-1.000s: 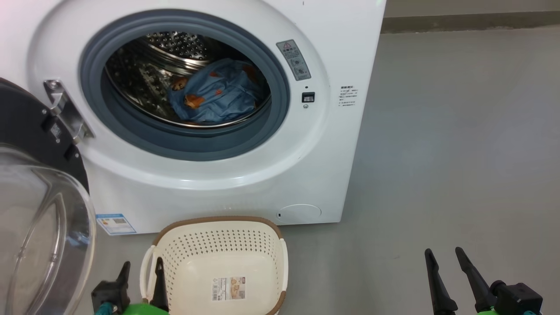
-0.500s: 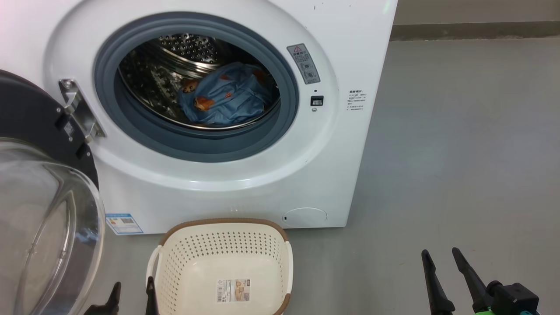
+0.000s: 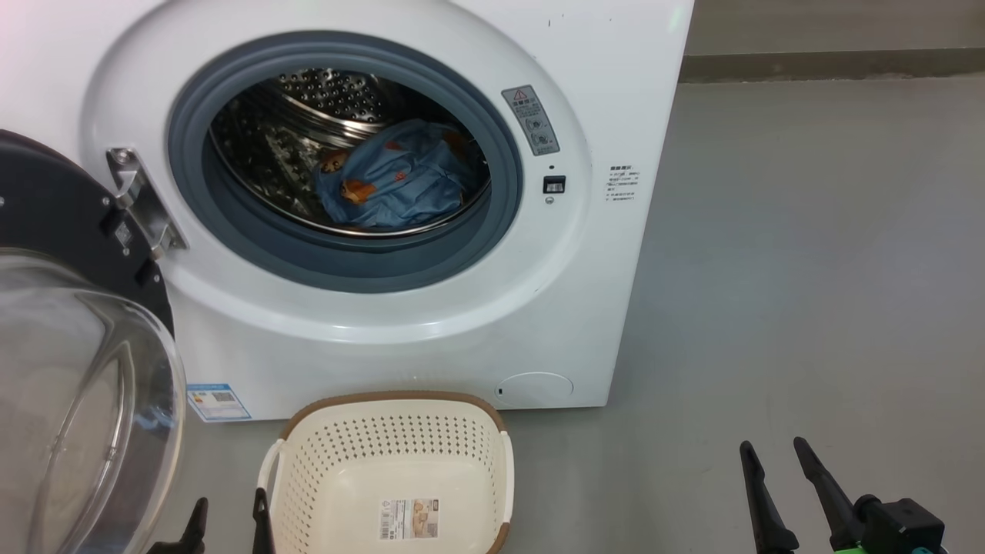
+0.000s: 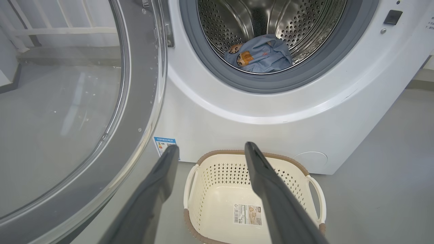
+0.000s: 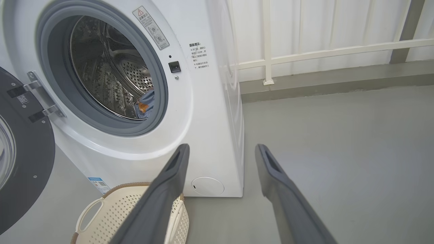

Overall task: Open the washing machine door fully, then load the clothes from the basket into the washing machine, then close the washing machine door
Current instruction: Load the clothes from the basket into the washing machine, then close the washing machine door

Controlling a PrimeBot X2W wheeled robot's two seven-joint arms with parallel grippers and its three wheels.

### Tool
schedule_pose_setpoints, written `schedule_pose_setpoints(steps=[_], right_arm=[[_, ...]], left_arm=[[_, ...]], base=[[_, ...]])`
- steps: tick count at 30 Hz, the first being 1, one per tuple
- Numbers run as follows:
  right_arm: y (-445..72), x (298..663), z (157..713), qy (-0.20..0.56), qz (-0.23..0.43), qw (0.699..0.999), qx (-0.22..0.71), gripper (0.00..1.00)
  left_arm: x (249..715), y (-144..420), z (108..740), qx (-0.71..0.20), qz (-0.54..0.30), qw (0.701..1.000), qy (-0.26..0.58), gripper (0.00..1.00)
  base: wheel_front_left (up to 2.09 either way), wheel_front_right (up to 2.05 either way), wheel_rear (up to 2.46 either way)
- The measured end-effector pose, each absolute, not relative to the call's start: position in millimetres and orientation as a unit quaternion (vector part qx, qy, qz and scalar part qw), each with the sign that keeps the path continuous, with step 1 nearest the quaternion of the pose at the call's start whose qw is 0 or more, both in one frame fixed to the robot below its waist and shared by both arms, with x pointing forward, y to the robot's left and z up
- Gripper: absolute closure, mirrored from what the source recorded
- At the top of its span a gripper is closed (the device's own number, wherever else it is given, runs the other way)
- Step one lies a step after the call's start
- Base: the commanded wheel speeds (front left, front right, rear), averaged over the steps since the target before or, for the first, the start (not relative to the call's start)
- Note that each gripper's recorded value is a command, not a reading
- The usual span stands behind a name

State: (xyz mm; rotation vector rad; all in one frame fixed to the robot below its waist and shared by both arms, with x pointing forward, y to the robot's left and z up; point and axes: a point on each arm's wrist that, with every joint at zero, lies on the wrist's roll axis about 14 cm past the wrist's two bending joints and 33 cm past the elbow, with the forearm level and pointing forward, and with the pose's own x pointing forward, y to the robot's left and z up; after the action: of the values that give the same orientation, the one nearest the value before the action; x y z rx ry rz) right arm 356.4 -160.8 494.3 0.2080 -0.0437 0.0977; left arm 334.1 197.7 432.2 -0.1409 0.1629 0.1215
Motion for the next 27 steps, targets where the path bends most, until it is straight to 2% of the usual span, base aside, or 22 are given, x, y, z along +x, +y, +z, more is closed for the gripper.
schedule_pose_setpoints(steps=[27], right_arm=[[-160, 345, 469, 0.018, 0.051, 0.996, 0.075, 0.00]], left_arm=[[325, 195, 439, -0.072, 0.059, 0.993, 0.069, 0.00]], base=[[0.00, 0.00, 0.00]])
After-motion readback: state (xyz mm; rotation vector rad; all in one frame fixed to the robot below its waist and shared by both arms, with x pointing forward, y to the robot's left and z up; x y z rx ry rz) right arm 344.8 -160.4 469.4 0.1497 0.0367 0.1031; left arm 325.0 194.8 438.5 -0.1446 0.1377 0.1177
